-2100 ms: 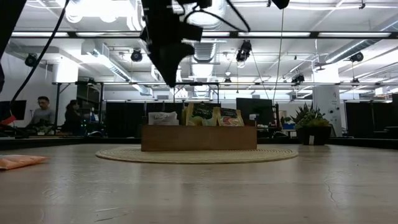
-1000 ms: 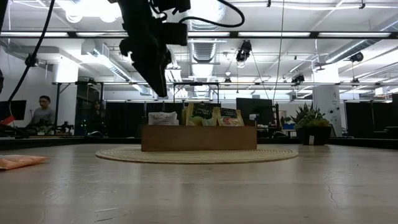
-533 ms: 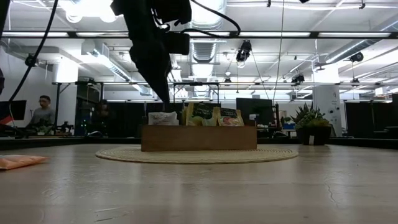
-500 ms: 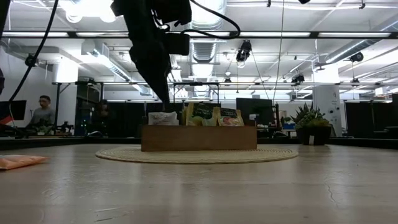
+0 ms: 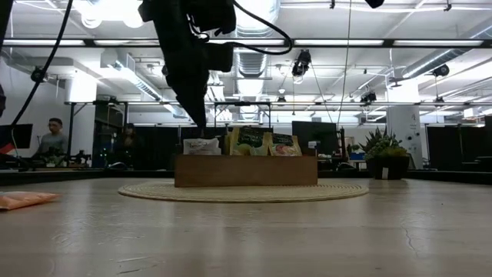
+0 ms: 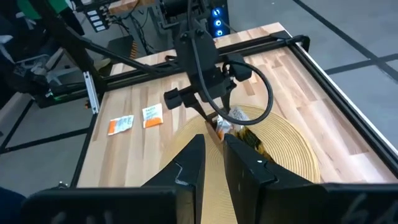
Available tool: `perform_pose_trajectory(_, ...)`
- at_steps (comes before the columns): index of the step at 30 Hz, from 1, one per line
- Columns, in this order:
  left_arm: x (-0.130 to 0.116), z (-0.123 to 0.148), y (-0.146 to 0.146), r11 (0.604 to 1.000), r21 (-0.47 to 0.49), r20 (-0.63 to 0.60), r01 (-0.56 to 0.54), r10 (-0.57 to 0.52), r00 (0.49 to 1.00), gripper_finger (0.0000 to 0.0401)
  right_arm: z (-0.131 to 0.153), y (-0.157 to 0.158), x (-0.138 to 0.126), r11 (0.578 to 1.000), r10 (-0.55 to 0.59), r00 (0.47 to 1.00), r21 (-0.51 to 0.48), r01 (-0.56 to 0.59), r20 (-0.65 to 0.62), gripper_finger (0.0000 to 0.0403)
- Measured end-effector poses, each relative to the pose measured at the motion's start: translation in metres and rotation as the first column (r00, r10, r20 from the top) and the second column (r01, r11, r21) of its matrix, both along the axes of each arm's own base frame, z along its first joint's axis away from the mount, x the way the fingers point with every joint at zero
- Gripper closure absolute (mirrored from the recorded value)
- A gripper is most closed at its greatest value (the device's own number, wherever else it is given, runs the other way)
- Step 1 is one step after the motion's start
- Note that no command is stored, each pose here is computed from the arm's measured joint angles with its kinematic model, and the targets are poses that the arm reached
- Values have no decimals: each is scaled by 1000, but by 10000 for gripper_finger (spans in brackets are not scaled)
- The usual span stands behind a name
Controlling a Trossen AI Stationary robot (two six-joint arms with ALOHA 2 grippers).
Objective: Pick & Place Tea
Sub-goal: Put the white tea bag into the left section of the wooden organizer
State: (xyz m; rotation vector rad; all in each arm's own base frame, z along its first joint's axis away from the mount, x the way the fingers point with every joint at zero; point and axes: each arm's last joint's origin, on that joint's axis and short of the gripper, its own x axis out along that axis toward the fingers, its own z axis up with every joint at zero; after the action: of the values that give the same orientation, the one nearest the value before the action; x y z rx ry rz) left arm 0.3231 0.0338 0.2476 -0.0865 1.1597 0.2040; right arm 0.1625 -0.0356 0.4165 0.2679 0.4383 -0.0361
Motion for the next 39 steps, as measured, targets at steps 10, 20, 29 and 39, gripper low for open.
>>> perform_pose_trajectory(10,5,-13,0,999,-19,-49,40,-41,998,165,1,-1,0,1000,-22,1000,-17,22,4,346)
perform_pose_trajectory(20,9,-28,3,999,24,-111,34,-31,993,165,1,-1,0,999,-26,1000,-19,27,8,346)
perform_pose_trajectory(29,8,-31,5,999,24,-110,30,-27,994,165,1,-2,0,999,-43,999,-32,44,8,346)
perform_pose_trajectory(39,11,-38,10,1000,11,-115,16,-15,993,166,1,-2,1,999,-44,999,-30,45,9,346)
